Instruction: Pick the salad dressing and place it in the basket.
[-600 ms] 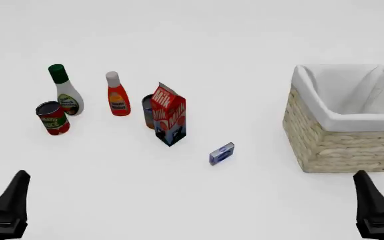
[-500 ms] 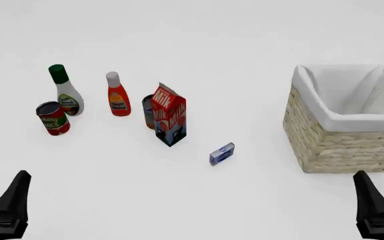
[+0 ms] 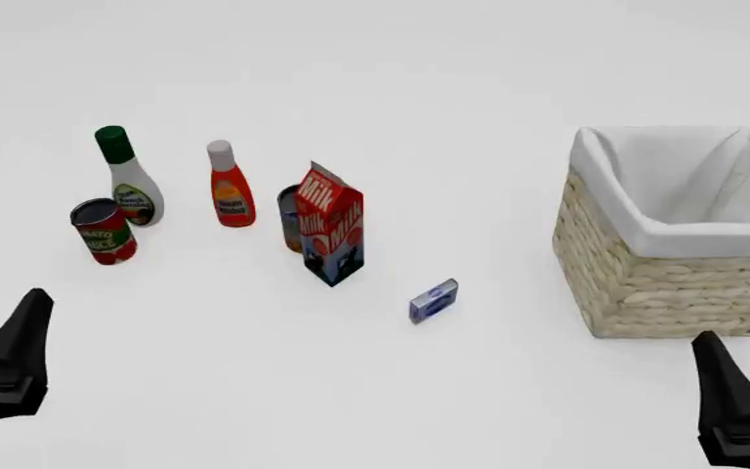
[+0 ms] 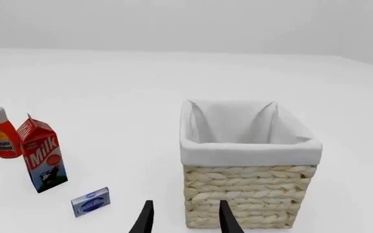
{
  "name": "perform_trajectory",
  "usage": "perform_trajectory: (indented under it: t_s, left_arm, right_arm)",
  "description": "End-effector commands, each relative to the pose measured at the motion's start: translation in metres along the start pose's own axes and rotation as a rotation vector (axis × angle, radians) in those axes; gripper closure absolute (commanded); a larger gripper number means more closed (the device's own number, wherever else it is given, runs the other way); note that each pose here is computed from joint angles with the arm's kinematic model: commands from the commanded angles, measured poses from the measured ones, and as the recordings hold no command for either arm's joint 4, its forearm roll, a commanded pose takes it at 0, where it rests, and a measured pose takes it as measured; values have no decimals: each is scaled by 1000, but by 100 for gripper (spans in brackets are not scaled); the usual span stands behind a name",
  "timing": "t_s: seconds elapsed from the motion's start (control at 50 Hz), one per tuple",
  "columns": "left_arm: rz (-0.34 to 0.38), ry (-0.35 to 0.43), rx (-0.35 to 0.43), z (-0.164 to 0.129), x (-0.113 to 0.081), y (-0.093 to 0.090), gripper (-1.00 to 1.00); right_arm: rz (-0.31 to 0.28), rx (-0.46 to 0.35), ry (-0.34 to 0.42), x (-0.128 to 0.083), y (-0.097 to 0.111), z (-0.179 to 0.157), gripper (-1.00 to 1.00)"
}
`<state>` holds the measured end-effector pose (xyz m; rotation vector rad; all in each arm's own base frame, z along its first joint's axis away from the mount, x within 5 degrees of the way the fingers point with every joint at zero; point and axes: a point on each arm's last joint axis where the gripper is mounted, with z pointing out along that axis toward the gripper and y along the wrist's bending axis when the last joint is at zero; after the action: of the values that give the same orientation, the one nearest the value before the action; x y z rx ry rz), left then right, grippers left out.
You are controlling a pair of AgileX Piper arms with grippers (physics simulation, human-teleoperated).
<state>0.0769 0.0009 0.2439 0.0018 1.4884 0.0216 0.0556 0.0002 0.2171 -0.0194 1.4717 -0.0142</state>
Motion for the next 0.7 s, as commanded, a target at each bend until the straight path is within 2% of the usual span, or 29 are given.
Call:
perform_trajectory:
  t_s: [0.02,0.08,0.36,0.46,0.54,0.7]
  left_arm:
    - [21,-9,12,32,-20,-1,-100]
    - [-11,-14,26,44,-34,-3,-100]
    - [9,7,18,110,-76,-2,-100]
    - [32,18,13,129,-84,-1,-100]
    - [-32,61,13,156,-95,-2,-100]
    - [-23,90,-21,189,-105,7,-100]
  right_arm:
    - [-4,-7,-2,-1,0,0,-100]
    - [-5,-10,-1,-2,1,0,-100]
    - [7,-21,-4,-2,1,0,-100]
    - [7,-23,-5,-3,1,0,-100]
    - [26,-28,-9,-3,1,0,-100]
    - [26,-33,-11,-3,2,0,-100]
